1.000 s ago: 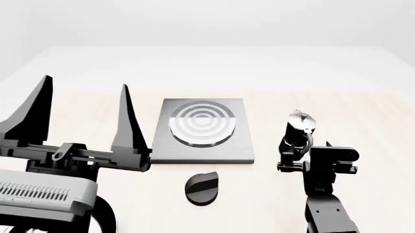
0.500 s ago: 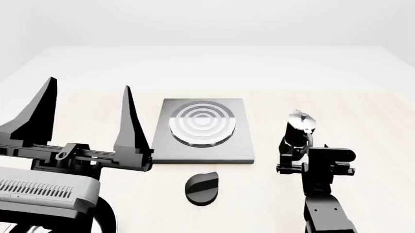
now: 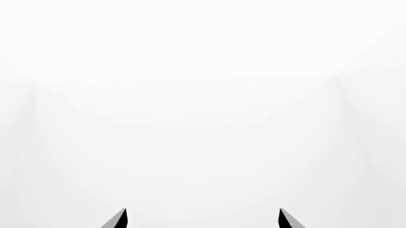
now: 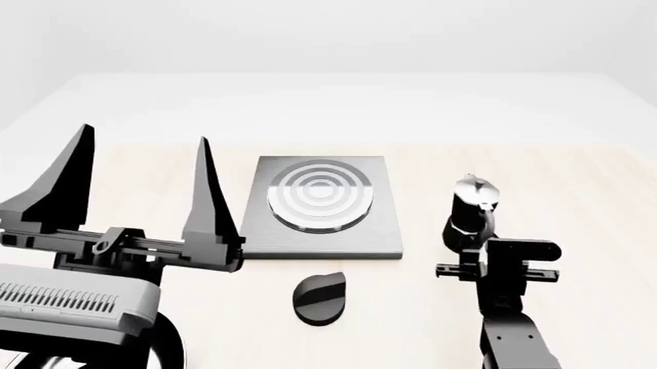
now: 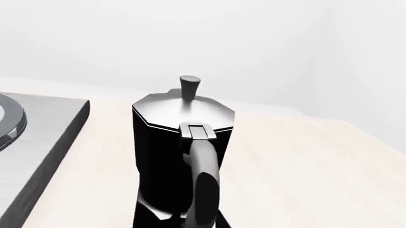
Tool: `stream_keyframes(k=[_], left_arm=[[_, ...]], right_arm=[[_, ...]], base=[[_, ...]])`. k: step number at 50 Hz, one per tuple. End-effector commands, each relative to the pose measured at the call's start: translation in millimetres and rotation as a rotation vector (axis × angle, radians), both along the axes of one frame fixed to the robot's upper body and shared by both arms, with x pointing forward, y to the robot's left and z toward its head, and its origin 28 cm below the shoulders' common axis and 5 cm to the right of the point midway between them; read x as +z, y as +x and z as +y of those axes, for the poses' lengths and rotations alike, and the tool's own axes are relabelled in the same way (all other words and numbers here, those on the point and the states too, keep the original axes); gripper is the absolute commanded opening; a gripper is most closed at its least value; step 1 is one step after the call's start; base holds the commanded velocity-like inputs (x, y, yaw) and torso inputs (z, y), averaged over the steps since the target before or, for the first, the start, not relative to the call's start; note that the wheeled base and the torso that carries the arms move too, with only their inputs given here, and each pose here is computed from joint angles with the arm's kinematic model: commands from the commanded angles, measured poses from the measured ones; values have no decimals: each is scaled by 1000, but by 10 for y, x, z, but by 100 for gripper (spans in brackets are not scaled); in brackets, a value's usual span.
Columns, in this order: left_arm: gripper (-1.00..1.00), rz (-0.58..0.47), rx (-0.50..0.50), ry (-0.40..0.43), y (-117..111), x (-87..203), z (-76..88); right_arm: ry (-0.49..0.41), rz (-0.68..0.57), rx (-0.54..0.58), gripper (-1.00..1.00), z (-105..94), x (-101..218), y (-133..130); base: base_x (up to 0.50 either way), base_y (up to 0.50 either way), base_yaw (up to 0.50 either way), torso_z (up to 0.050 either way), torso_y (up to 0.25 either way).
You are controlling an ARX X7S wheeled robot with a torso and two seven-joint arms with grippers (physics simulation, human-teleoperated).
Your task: Turn on the stove and put the moka pot on it.
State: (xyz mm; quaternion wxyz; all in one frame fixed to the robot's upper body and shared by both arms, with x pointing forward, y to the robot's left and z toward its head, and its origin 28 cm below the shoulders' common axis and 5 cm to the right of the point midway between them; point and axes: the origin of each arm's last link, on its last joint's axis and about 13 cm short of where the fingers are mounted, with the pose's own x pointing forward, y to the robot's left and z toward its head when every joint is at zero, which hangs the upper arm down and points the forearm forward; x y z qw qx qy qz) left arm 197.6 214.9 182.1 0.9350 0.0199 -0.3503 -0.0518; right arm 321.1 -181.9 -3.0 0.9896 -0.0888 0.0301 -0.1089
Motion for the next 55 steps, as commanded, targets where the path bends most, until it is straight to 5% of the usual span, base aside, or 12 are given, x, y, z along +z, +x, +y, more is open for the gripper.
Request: stream_keyframes(k=[1,16,39,55], left_arm=[[100,4,0,-3,-8,-10,2],[100,3,-1,-3,-11,-14,0],[100,4,5,-26,-20,-51,36],[100,6,23,-34,-55,-69,89]], right_arm=[[15,-28,-11,-100,-21,34,-22],[-9,-97,21,-100,48,395,144],[-55,-286,137,-100,444,1212,655],[-88,-325,164,-100,666,1342,927]], base=[[0,0,0,0,0],[0,0,0,0,1],[0,0,0,0,1],[0,0,0,0,1]])
